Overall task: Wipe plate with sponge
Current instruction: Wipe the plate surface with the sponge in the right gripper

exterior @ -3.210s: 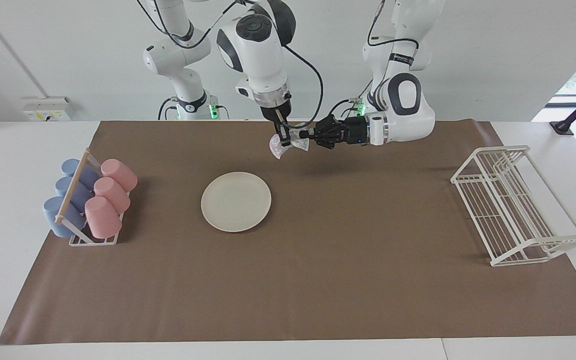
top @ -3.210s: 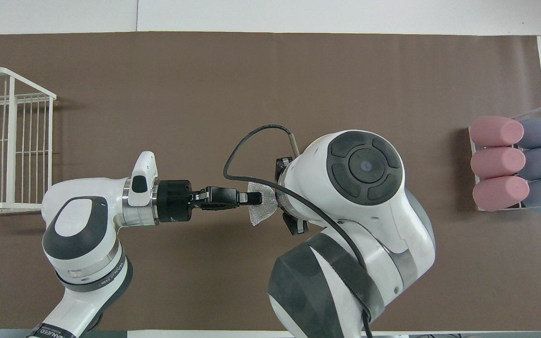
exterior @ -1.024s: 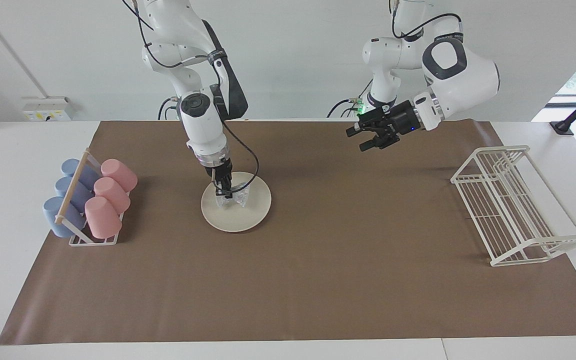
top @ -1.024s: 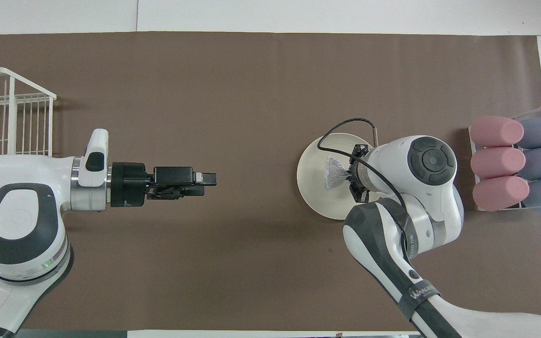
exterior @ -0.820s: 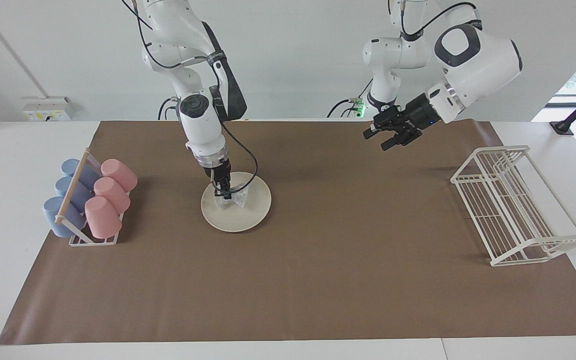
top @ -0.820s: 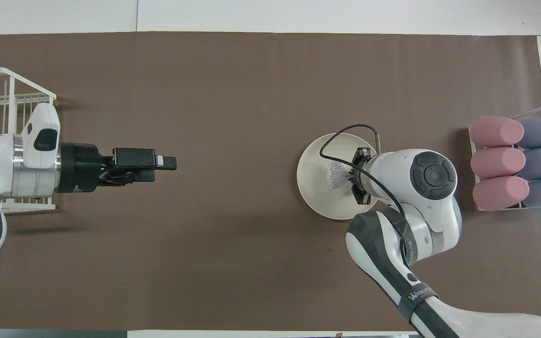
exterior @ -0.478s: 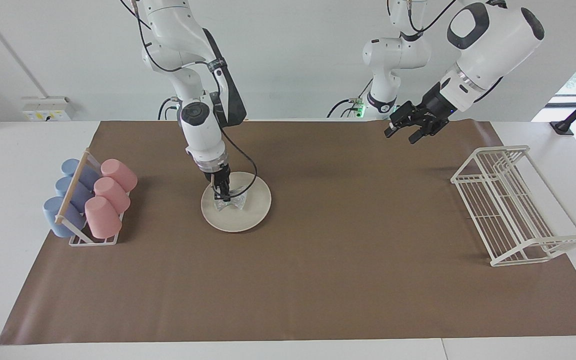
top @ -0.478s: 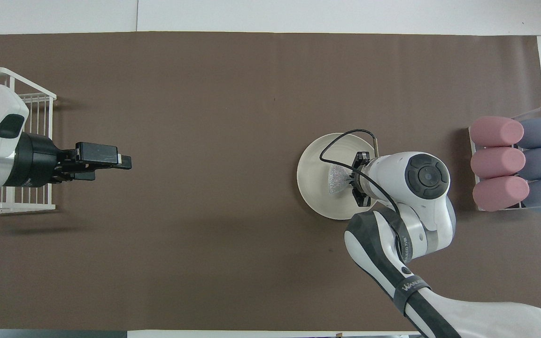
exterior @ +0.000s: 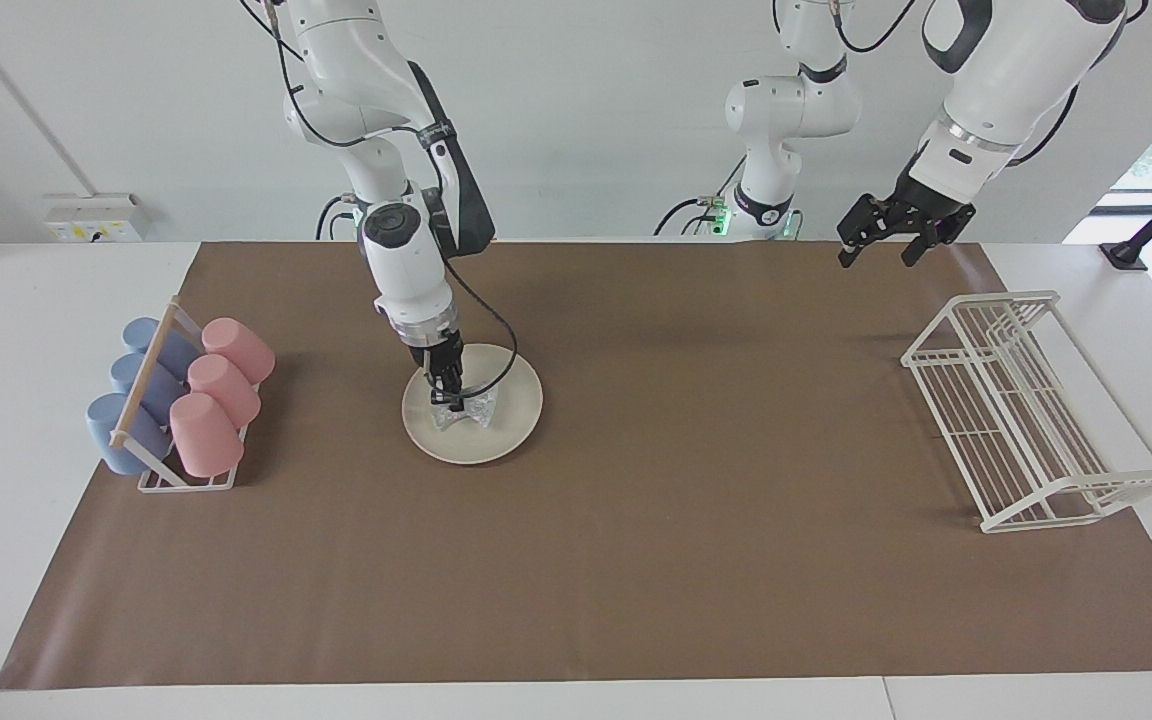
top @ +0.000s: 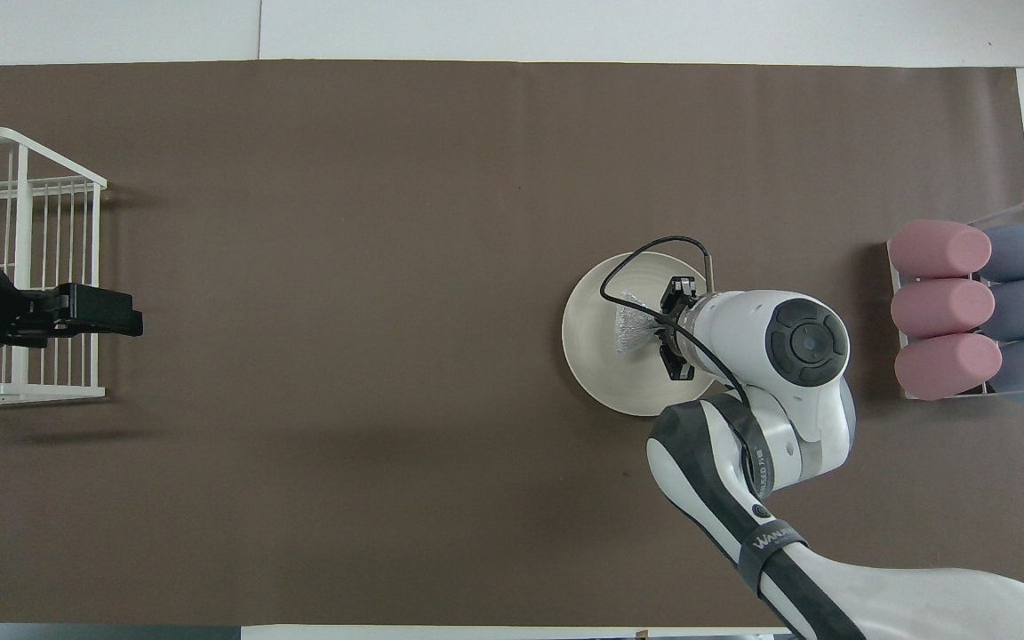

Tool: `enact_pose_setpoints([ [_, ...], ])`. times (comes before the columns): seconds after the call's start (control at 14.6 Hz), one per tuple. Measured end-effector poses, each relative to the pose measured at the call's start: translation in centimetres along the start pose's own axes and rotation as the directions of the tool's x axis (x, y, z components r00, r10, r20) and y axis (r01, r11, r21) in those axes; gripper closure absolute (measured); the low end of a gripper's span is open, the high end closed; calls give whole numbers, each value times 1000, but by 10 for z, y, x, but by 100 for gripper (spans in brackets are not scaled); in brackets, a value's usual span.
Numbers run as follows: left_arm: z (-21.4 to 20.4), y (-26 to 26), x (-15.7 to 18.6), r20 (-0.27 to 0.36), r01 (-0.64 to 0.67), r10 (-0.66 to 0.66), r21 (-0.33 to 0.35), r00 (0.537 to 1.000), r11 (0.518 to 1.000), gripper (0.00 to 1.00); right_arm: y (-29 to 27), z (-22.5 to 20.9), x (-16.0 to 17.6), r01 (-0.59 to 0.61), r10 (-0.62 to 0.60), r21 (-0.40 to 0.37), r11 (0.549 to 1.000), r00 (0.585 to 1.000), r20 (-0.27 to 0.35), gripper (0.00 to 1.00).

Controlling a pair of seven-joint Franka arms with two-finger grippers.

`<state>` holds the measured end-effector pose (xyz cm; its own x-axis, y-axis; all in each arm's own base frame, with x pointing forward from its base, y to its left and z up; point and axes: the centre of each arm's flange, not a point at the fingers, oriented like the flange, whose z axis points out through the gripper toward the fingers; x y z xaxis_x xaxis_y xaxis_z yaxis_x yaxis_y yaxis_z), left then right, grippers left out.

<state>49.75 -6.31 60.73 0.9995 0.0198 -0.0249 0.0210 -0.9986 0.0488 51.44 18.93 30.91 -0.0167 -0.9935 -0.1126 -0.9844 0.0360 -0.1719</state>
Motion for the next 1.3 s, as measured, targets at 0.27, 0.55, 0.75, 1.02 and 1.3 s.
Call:
enact_pose_setpoints([
  [0.27, -26, -11, -10, 50, 8, -11, 59, 999, 998, 0, 10, 3, -27, -22, 22, 4, 1000, 1000, 13, 89],
  [0.55, -25, -14, -6, 100, 14, -21, 66, 995, 998, 0, 17, 5, -40, -6, 6, -3, 1000, 1000, 16, 89],
  [0.75, 1, -14, 13, 137, 14, -24, 69, 990, 997, 0, 21, 6, -47, -7, 7, -5, 1000, 1000, 18, 89],
  [1.02, 8, -12, 32, 102, 15, -21, 56, 995, 998, 0, 9, 6, -21, -48, 48, -1, 999, 999, 8, 89],
  [1.3, -2, -13, 34, 70, 29, -29, 1, 997, 1000, 0, -3, 9, 29, -67, 67, -4, 998, 998, -15, 89],
])
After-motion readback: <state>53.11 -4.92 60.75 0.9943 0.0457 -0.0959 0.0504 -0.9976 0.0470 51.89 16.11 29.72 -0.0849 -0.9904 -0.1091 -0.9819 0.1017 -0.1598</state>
